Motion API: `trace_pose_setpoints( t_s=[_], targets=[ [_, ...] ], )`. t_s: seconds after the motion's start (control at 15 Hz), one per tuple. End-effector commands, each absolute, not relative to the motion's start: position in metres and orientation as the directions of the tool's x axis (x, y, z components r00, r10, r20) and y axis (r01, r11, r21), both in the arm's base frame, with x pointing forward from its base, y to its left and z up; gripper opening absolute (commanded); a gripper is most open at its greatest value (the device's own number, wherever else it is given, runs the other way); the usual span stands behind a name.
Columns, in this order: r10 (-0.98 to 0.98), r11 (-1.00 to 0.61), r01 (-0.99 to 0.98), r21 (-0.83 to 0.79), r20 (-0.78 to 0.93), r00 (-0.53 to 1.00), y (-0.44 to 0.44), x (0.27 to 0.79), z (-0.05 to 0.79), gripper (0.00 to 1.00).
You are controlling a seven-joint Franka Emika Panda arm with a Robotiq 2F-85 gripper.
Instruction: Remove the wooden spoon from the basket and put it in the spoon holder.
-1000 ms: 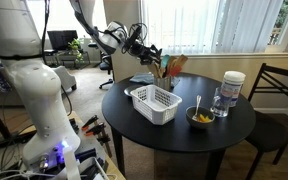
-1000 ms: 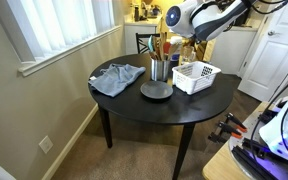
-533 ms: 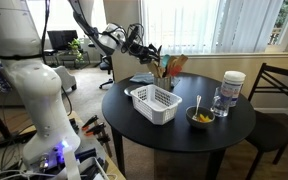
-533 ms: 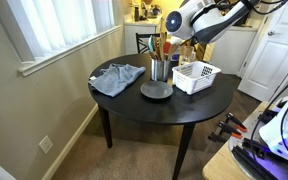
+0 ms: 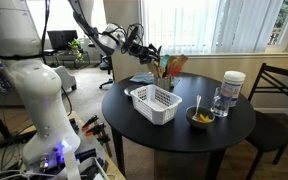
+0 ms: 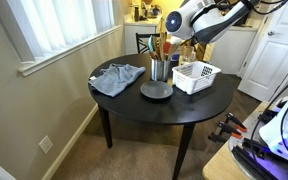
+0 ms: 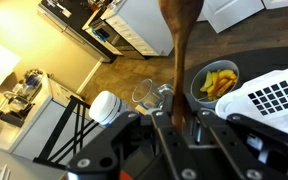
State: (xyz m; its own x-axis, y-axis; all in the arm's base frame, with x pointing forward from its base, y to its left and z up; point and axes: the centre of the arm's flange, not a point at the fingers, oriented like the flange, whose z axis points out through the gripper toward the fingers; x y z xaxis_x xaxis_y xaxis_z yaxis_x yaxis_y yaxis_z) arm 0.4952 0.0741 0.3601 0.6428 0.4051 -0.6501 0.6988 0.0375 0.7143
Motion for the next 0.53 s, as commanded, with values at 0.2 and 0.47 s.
trace_pose_setpoints(
  t_s=[0.2, 0.47],
  targets=[
    [0.405, 0.037, 0.699, 0.714, -0.65, 0.643, 0.0741, 0.4952, 0.3601, 0.15],
    [0.389, 0.048, 0.687, 0.725, -0.647, 0.656, 0.0706, 0.5004, 0.3674, 0.06]
  ],
)
